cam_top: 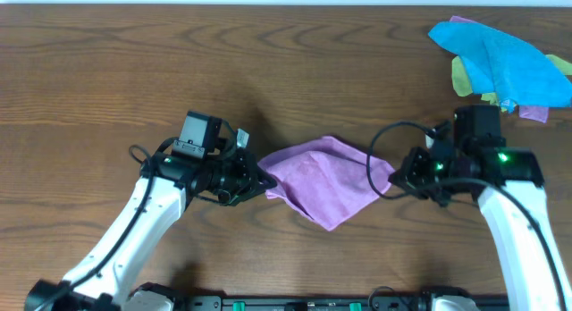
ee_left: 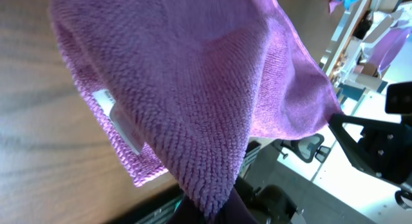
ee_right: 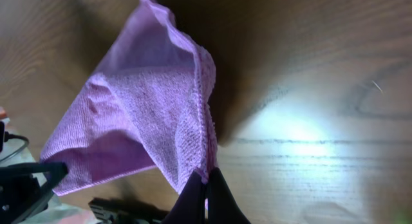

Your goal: Fold the cloth

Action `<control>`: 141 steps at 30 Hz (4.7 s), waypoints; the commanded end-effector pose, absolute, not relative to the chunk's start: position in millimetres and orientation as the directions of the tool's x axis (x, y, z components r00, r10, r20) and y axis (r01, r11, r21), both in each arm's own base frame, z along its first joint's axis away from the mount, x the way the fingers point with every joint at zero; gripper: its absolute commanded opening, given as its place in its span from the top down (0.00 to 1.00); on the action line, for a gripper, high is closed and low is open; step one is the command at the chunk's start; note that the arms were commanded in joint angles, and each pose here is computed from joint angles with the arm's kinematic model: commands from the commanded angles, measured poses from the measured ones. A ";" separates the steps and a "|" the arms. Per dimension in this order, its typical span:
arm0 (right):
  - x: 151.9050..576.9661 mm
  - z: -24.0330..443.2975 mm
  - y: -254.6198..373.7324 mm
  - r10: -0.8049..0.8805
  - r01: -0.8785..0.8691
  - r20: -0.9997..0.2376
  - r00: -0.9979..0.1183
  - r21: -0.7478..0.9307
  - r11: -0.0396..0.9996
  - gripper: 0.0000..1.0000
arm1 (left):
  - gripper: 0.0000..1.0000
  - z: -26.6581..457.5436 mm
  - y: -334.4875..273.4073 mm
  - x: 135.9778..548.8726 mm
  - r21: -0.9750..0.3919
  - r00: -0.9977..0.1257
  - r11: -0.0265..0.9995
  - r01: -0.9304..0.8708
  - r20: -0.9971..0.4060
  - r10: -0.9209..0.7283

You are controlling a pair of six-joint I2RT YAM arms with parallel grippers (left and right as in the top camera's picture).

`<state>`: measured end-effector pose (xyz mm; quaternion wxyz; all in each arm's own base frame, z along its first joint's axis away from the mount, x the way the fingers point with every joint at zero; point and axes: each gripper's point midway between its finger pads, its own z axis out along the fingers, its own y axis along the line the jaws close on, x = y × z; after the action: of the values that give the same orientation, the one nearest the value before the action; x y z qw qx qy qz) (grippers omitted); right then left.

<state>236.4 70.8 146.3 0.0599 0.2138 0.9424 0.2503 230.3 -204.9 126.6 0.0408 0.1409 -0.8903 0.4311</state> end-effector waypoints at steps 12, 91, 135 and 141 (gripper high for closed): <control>187.0 176.4 61.4 0.425 0.333 -0.110 -0.899 0.460 0.823 0.99 | 0.94 155.0 -192.9 190.4 -0.759 -0.970 0.605 -0.241 0.172 -0.170; 288.5 158.1 114.9 0.292 0.123 -0.320 -0.901 0.457 0.881 0.99 | 0.94 167.8 -128.2 364.3 -0.491 -0.946 0.867 -0.086 -0.233 -0.226; 380.2 107.3 85.1 0.254 0.152 -0.525 -0.812 0.231 0.961 0.99 | 0.05 81.7 -141.5 433.8 -0.511 -0.911 0.832 -0.215 -0.204 -0.360; 379.9 107.4 86.3 0.261 0.154 -0.521 -0.812 0.239 0.959 0.99 | 0.05 82.7 -166.1 398.2 -0.585 -0.914 0.729 -0.355 0.054 -0.401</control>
<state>379.8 84.9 108.7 0.2853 0.1149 0.9464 0.0990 410.7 -147.9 76.2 -0.0832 0.1801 -0.9440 0.2636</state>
